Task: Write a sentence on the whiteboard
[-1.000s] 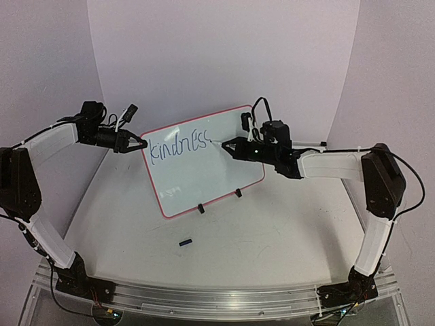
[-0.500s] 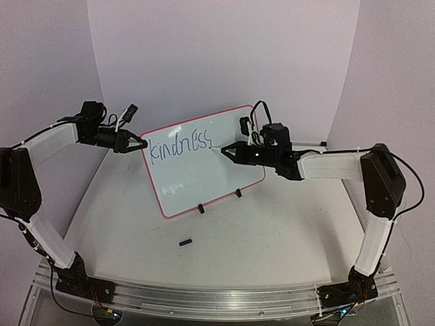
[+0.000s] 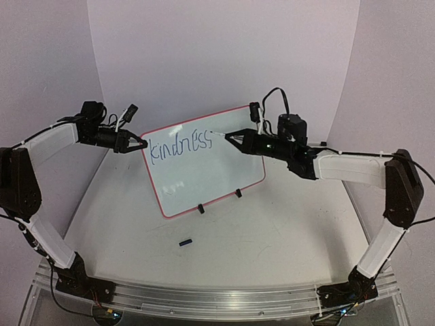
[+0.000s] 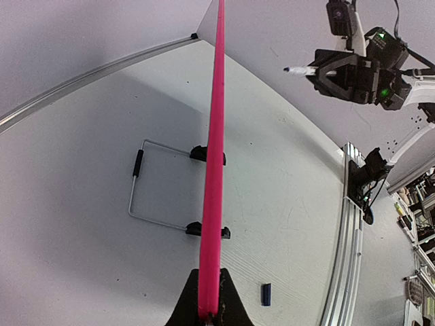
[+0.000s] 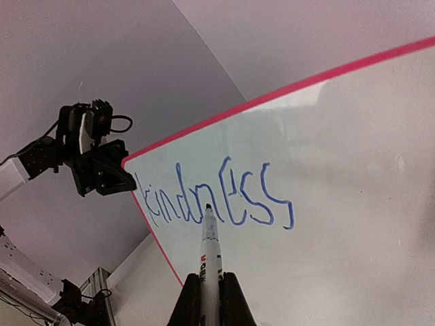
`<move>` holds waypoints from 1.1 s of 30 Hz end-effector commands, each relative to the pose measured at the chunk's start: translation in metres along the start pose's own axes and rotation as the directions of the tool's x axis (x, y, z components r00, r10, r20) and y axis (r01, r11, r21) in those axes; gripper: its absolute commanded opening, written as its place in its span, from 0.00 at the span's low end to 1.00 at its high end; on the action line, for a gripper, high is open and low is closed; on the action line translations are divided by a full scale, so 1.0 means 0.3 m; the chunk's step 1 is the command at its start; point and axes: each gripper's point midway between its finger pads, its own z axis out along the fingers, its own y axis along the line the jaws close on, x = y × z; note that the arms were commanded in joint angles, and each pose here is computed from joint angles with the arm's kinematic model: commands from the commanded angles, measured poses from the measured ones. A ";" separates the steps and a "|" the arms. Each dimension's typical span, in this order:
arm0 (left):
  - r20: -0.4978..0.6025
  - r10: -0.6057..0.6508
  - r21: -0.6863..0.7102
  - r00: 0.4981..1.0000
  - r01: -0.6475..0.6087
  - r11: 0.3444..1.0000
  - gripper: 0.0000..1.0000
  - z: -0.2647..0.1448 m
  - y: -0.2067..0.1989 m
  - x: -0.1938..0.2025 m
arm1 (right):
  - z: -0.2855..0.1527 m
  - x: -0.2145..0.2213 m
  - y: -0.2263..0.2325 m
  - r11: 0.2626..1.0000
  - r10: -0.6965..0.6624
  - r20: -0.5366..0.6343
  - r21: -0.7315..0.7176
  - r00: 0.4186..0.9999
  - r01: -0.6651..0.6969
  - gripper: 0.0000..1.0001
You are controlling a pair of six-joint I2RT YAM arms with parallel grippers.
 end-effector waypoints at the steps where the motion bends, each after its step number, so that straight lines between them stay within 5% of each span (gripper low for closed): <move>1: -0.015 0.049 -0.024 0.999 -0.049 0.999 0.00 -0.008 -0.019 -0.014 | -0.059 -0.082 0.032 0.997 -0.070 0.051 0.026 0.996 0.069 0.00; 14: -0.030 0.042 -0.023 0.999 -0.042 0.999 0.00 0.010 -0.017 -0.001 | -0.110 -0.104 -0.103 0.994 -0.064 0.006 0.087 0.998 0.063 0.00; 33: -0.037 0.049 -0.032 0.998 -0.050 0.998 0.00 0.009 -0.017 0.000 | 0.023 -0.168 -0.157 0.996 -0.080 0.005 0.046 0.997 0.080 0.00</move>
